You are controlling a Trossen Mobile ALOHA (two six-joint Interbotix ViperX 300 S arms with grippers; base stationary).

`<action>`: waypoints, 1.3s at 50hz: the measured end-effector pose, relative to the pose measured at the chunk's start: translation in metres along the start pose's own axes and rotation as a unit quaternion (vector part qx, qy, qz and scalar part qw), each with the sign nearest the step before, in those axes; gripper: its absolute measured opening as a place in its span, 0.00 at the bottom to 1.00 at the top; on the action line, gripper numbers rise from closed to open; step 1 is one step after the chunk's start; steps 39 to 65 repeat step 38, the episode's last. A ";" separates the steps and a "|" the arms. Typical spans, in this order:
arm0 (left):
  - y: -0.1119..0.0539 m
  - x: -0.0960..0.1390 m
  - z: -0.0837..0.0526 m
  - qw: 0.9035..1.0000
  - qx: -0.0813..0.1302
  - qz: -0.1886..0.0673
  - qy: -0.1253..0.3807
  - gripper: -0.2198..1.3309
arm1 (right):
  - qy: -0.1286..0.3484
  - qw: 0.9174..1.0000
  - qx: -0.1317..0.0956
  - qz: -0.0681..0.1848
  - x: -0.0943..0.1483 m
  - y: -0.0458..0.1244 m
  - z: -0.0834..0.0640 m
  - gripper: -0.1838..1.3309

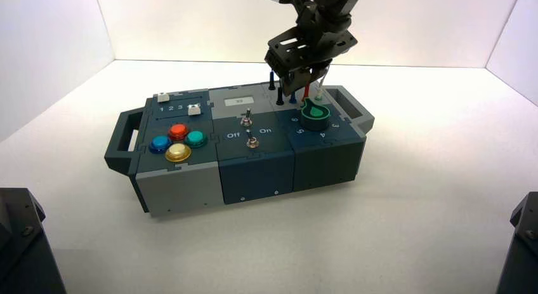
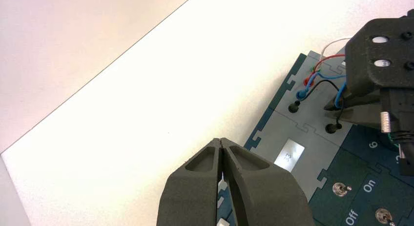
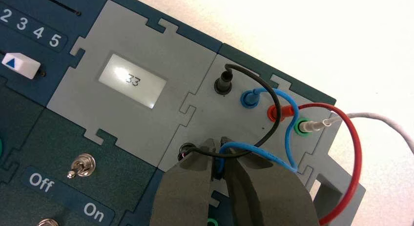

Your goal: Insert the blue wire.

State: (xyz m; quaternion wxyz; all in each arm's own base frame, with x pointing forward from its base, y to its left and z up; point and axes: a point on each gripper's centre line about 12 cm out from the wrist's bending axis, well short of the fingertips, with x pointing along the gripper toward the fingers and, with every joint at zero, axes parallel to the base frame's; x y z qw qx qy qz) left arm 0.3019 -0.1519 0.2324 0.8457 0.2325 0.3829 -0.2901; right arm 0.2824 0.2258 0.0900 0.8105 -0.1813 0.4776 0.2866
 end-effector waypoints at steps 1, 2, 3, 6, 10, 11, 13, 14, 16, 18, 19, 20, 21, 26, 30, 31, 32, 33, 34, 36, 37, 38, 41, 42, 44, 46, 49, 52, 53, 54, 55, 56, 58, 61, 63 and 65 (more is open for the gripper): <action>0.000 0.000 0.000 1.000 0.000 0.000 0.001 0.04 | 0.001 1.000 -0.001 0.000 0.000 0.001 0.000 0.13; 0.000 0.000 0.000 1.000 0.000 0.000 0.000 0.04 | 0.000 1.000 -0.001 0.000 0.000 0.001 0.000 0.13; 0.000 0.000 0.000 1.000 0.000 0.000 0.000 0.04 | 0.001 1.000 -0.001 0.000 0.000 0.001 0.000 0.13; 0.000 -0.001 0.000 1.000 0.000 0.000 -0.001 0.04 | 0.003 1.000 -0.001 0.000 0.001 0.001 0.000 0.13; 0.000 -0.003 0.001 1.000 0.000 0.001 -0.004 0.04 | 0.007 1.000 -0.001 0.000 0.002 0.000 0.001 0.13; 0.000 -0.003 0.001 1.000 -0.001 0.001 -0.004 0.04 | 0.008 1.000 -0.001 0.000 0.002 0.000 0.001 0.13; 0.000 -0.004 0.001 1.000 0.000 0.002 -0.005 0.04 | 0.011 1.000 -0.001 0.000 0.003 0.000 0.001 0.13; 0.000 -0.004 0.001 1.000 0.001 0.002 -0.006 0.04 | 0.011 1.000 -0.001 0.000 0.004 0.000 0.002 0.13; 0.000 -0.005 0.002 1.000 0.000 0.003 -0.008 0.04 | 0.014 1.000 -0.001 0.000 0.005 0.000 0.002 0.13; 0.001 -0.006 0.002 1.000 0.000 0.003 -0.009 0.04 | 0.015 1.000 -0.001 0.000 0.006 0.001 0.002 0.13; 0.001 -0.006 0.002 1.000 0.000 0.003 -0.009 0.04 | 0.016 1.000 -0.001 0.000 0.007 0.000 0.002 0.13; 0.001 -0.006 0.003 1.000 0.000 0.004 -0.011 0.04 | 0.016 1.000 -0.001 0.000 0.007 0.000 0.002 0.13; 0.001 -0.006 0.003 1.000 0.000 0.004 -0.011 0.04 | 0.016 1.000 -0.001 0.000 0.007 0.000 0.002 0.13; 0.001 -0.007 0.003 1.000 0.000 0.005 -0.012 0.04 | 0.017 1.000 -0.001 0.000 0.008 0.001 0.003 0.13; 0.001 -0.008 0.003 1.000 0.001 0.005 -0.014 0.04 | 0.018 1.000 -0.001 0.000 0.008 0.000 0.002 0.13; 0.000 -0.009 0.002 1.000 0.001 0.005 -0.014 0.04 | 0.017 1.000 -0.001 0.000 0.008 0.001 0.003 0.13; 0.000 -0.009 0.002 1.000 0.000 0.006 -0.015 0.04 | 0.018 1.000 -0.001 0.000 0.008 0.001 0.002 0.13; 0.000 -0.010 0.002 1.000 0.000 0.006 -0.016 0.04 | 0.017 1.000 -0.001 0.000 0.008 0.001 0.002 0.13; 0.000 -0.010 0.002 1.000 0.000 0.006 -0.016 0.04 | 0.017 1.000 -0.001 0.000 0.008 0.000 0.002 0.13; 0.000 -0.011 0.001 1.000 -0.001 0.006 -0.016 0.04 | 0.016 1.000 -0.001 0.000 0.008 0.001 0.002 0.13; 0.000 -0.012 0.001 1.000 0.000 0.006 -0.017 0.04 | 0.016 1.000 -0.001 0.000 0.008 0.001 0.002 0.13; 0.000 -0.012 0.001 1.000 0.000 0.007 -0.017 0.04 | 0.016 1.000 -0.001 0.000 0.008 0.001 0.002 0.13; 0.000 -0.012 0.001 1.000 0.000 0.007 -0.017 0.04 | 0.016 1.000 -0.001 0.000 0.008 0.001 0.002 0.13; 0.000 -0.012 0.001 1.000 0.000 0.007 -0.017 0.04 | 0.016 1.000 -0.001 0.000 0.008 0.001 0.002 0.13; 0.000 -0.012 0.001 1.000 0.000 0.007 -0.017 0.04 | 0.016 1.000 -0.001 0.000 0.008 0.001 0.002 0.13; 0.000 -0.012 0.001 1.000 0.000 0.007 -0.017 0.04 | 0.016 1.000 -0.001 0.000 0.008 0.001 0.002 0.13; 0.000 -0.012 0.001 1.000 0.000 0.007 -0.017 0.04 | 0.016 1.000 -0.001 0.000 0.008 0.001 0.002 0.13; 0.000 -0.012 0.001 1.000 0.000 0.007 -0.017 0.04 | 0.016 1.000 -0.001 0.000 0.008 0.001 0.002 0.13; 0.000 -0.012 0.001 1.000 0.000 0.007 -0.017 0.04 | 0.016 1.000 -0.001 0.000 0.008 0.001 0.002 0.13; 0.000 -0.012 0.001 1.000 0.000 0.007 -0.017 0.04 | 0.016 1.000 -0.001 0.000 0.008 0.001 0.002 0.13; 0.000 -0.012 0.001 1.000 0.000 0.007 -0.017 0.04 | 0.016 1.000 -0.001 0.000 0.008 0.001 0.002 0.13; 0.000 -0.012 0.001 1.000 0.000 0.007 -0.017 0.04 | 0.016 1.000 -0.001 0.000 0.008 0.001 0.002 0.13; 0.000 -0.012 0.001 1.000 0.000 0.007 -0.017 0.04 | 0.016 1.000 -0.001 0.000 0.008 0.001 0.002 0.13; 0.000 -0.012 0.001 1.000 0.000 0.007 -0.017 0.04 | 0.016 1.000 -0.001 0.000 0.008 0.001 0.002 0.13; 0.000 -0.012 0.001 1.000 0.000 0.007 -0.017 0.04 | 0.016 1.000 -0.001 0.000 0.008 0.001 0.002 0.13; 0.000 -0.012 0.001 1.000 0.000 0.007 -0.017 0.04 | 0.016 1.000 -0.001 0.000 0.008 0.001 0.002 0.13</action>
